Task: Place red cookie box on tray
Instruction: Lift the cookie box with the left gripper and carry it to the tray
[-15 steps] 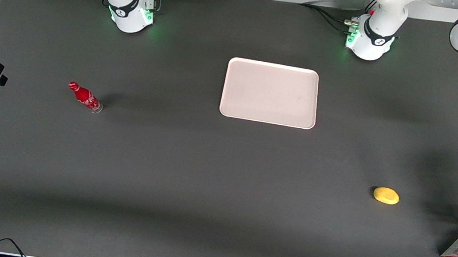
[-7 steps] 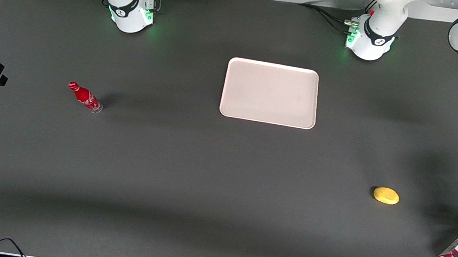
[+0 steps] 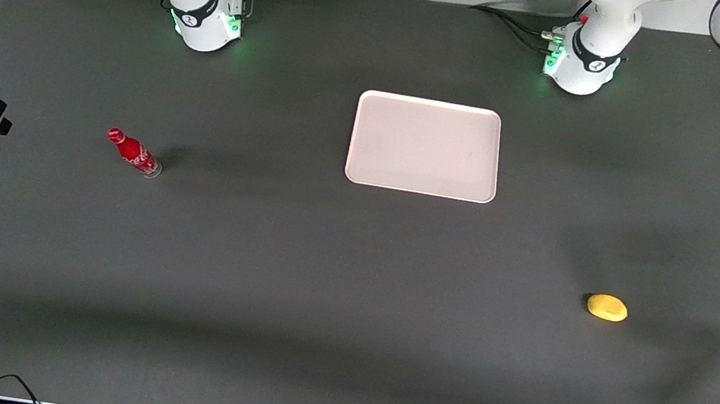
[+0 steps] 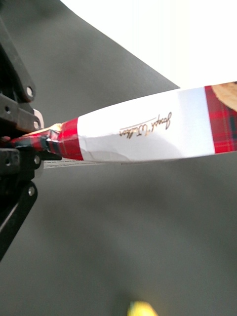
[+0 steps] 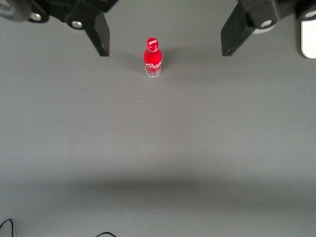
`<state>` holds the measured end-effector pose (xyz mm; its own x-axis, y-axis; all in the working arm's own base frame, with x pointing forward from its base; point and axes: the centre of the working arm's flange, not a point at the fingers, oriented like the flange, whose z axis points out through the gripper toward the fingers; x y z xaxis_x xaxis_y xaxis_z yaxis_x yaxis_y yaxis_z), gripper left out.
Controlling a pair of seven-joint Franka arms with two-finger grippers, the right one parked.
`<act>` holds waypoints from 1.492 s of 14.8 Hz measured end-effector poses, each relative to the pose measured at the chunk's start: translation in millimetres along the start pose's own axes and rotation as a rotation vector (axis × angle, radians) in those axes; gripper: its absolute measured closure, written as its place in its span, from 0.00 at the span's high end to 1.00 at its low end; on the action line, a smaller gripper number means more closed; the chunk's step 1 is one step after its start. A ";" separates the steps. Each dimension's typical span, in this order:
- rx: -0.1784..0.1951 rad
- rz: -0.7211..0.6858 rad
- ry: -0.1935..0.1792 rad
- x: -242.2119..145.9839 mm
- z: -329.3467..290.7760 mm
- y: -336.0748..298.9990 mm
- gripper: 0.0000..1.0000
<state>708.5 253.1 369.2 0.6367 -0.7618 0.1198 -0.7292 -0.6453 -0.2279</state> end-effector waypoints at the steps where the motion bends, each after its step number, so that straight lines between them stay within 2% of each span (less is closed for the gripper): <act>1: -0.021 -0.024 -0.029 7.1 -34.4 4.0 0.09; 4: -0.075 -0.114 -0.116 19.9 -137.7 27.5 0.09; 7: -0.134 -0.204 -0.175 27.7 -203.8 59.5 0.09; 10: -0.189 -0.302 -0.223 41.6 -212.4 86.4 0.09; 14: -0.240 -0.477 -0.289 82.2 -189.3 154.2 0.09; 17: -0.238 -0.578 -0.316 107.8 -186.4 220.9 0.09; 20: -0.249 -0.674 -0.311 125.3 -183.4 289.4 0.09; 22: -0.245 -0.721 -0.293 146.3 -180.7 342.7 0.09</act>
<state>506.4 -89.9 483.3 0.9854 -0.1300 -0.1095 -0.1274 -0.9914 0.0307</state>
